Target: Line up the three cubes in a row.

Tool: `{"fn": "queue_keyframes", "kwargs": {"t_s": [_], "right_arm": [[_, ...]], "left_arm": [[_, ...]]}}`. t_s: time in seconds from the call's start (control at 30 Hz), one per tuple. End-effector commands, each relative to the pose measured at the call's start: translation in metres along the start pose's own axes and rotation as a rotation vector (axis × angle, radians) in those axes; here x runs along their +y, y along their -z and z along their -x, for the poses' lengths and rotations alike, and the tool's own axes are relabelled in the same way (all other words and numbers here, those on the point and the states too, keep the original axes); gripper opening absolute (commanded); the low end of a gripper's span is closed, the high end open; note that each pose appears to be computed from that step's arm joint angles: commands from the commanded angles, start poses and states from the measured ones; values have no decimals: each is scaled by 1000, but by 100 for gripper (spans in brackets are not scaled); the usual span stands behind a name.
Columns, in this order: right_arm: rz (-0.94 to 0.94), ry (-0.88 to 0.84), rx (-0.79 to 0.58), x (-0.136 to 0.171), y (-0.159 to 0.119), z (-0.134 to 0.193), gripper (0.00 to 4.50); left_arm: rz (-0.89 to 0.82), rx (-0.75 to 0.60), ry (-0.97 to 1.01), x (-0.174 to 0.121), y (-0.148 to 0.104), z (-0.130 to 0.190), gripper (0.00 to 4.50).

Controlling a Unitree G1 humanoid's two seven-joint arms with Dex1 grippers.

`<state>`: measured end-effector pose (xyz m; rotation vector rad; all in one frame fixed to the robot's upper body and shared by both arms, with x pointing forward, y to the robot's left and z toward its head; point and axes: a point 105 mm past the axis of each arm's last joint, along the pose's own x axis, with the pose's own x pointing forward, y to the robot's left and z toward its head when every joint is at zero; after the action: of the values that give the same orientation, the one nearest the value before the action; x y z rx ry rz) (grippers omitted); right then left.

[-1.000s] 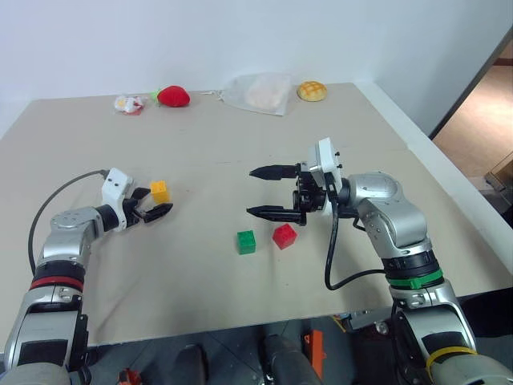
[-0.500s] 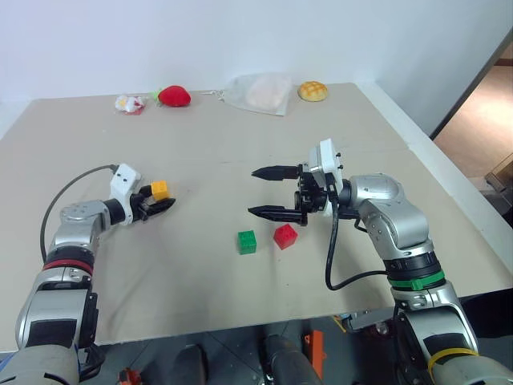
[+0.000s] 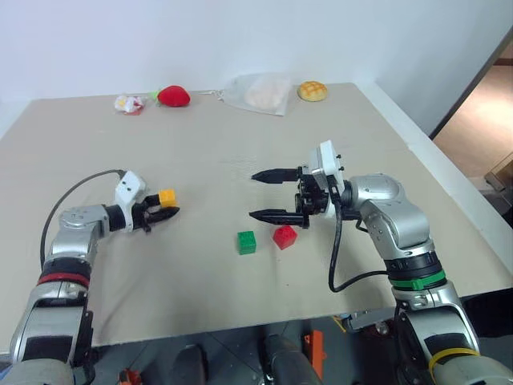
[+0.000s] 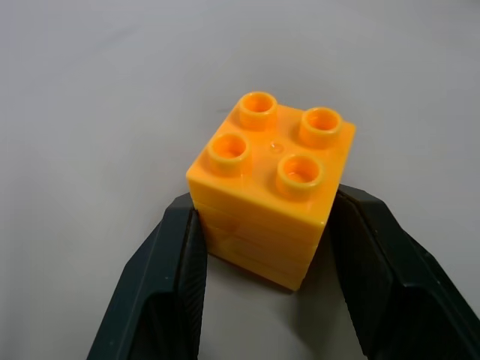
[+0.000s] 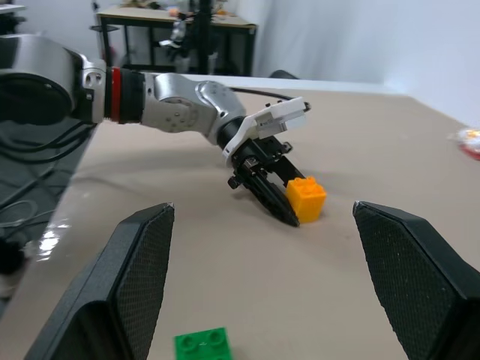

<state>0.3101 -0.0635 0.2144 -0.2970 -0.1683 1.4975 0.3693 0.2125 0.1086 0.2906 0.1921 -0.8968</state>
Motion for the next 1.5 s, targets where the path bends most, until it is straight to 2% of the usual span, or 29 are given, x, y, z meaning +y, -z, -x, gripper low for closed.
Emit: {"fn": "queue_keyframes", "kwargs": {"t_s": [0.03, 0.27, 0.4, 0.87, 1.5], "right_arm": [[38, -10, 5, 2, -6, 6, 397], [0, 43, 21, 1, -3, 30, 397], [-16, 65, 53, 4, 3, 42, 397], [-11, 110, 42, 0, 0, 39, 397], [-12, 104, 34, -1, -1, 35, 397]], "left_arm": [[-73, -21, 125, -25, -17, 3, 183], [-88, -14, 248, -69, -18, 7, 183], [-85, -10, 269, -80, -16, 5, 183], [-57, -25, 262, -84, -13, -9, 183], [16, -44, 240, -95, -8, -5, 183]]}}
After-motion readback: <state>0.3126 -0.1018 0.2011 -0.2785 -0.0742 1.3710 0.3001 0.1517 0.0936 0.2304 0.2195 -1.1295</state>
